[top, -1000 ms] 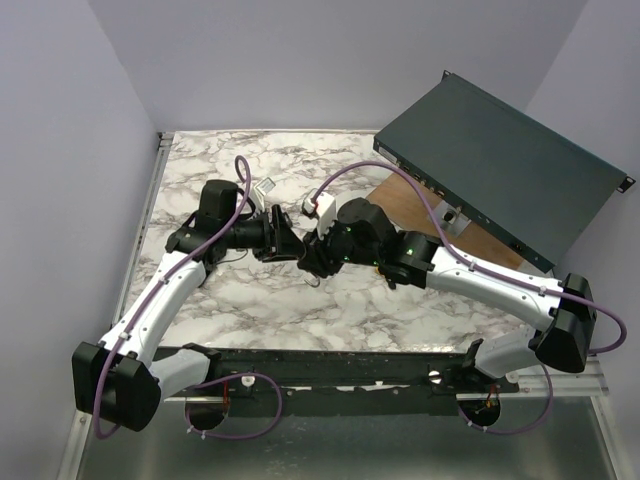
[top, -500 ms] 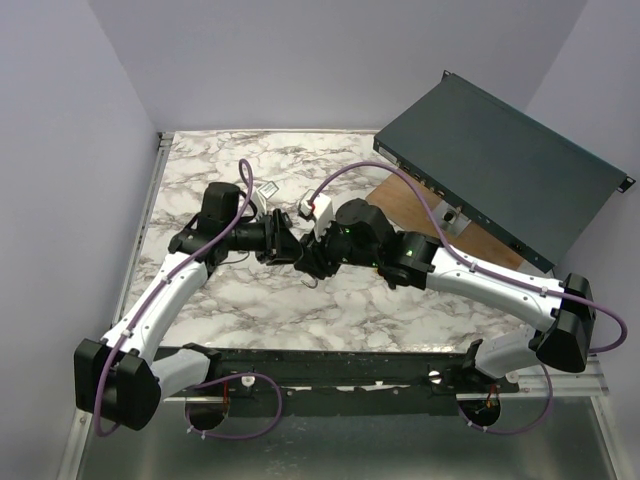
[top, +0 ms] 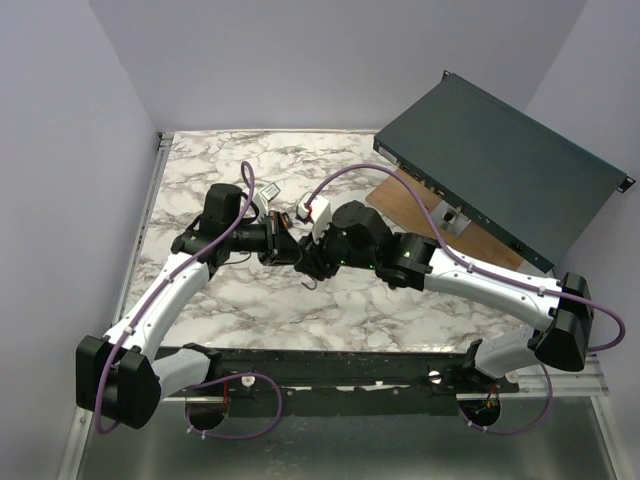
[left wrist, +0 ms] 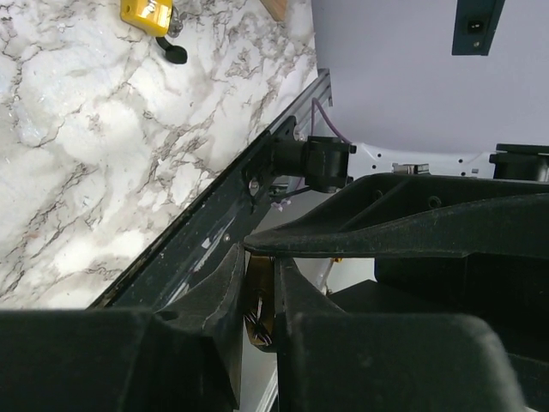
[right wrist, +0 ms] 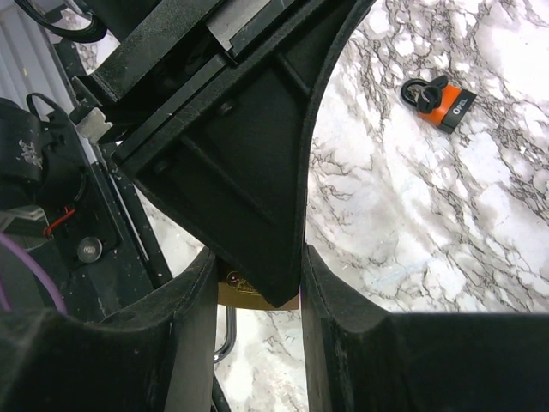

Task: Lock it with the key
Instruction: Lock the lock.

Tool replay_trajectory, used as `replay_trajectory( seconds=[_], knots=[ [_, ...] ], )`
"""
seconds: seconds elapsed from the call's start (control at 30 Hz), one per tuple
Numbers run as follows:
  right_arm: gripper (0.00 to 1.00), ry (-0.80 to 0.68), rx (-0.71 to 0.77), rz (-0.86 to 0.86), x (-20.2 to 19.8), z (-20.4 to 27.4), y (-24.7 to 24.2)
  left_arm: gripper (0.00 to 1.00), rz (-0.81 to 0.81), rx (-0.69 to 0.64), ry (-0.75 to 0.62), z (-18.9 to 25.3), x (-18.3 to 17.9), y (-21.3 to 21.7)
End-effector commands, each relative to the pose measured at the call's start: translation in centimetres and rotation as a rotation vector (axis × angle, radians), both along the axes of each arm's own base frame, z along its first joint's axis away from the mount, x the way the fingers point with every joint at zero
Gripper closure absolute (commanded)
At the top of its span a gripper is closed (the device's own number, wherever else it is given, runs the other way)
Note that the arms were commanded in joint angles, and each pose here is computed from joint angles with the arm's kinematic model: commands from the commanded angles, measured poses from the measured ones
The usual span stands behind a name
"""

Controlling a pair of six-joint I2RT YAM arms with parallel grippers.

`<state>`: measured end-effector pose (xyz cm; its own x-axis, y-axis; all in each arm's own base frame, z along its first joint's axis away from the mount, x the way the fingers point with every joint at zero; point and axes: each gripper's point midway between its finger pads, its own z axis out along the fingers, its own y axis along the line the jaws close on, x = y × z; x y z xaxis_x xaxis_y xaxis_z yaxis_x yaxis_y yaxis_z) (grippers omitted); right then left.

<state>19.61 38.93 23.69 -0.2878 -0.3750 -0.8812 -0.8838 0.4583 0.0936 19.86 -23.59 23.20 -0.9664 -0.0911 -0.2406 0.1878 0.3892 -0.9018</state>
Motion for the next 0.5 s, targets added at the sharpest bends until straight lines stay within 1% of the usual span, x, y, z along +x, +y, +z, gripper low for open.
replay_trajectory(
  seconds=[0.0, 0.07, 0.1, 0.17, 0.2, 0.27, 0.33, 0.47],
  knots=[
    [0.85, -0.050, 0.023, -0.016, 0.6, 1.7, 0.6, 1.00, -0.007, -0.046, 0.011, 0.8, -0.4, -0.4],
    [0.82, -0.051, 0.021, -0.020, 0.7, 1.6, 0.6, 1.00, 0.010, -0.050, 0.006, 1.2, -0.3, -0.4],
    [0.76, -0.051, 0.021, -0.021, 0.7, 1.6, 0.6, 1.00, 0.019, -0.053, 0.006, 1.4, -0.3, -0.3],
    [0.61, -0.052, 0.031, -0.026, 0.7, 1.8, 0.6, 1.00, 0.038, -0.059, 0.004, 1.9, -0.2, -0.3],
    [0.55, -0.055, 0.037, -0.035, 0.8, 2.0, 0.5, 1.00, 0.045, -0.066, 0.001, 2.1, -0.1, -0.3],
    [0.40, -0.056, 0.041, -0.037, 0.8, 2.1, 0.5, 1.00, 0.063, -0.078, 0.006, 2.5, -0.1, -0.3],
    [0.29, -0.061, 0.045, -0.068, 1.1, 2.4, 0.1, 1.00, 0.088, -0.090, 0.006, 2.7, 0.2, 0.0],
    [0.16, -0.073, 0.073, -0.090, 0.9, 3.6, -0.9, 1.00, 0.138, -0.115, -0.007, 3.5, 0.7, 0.7]
  ],
)
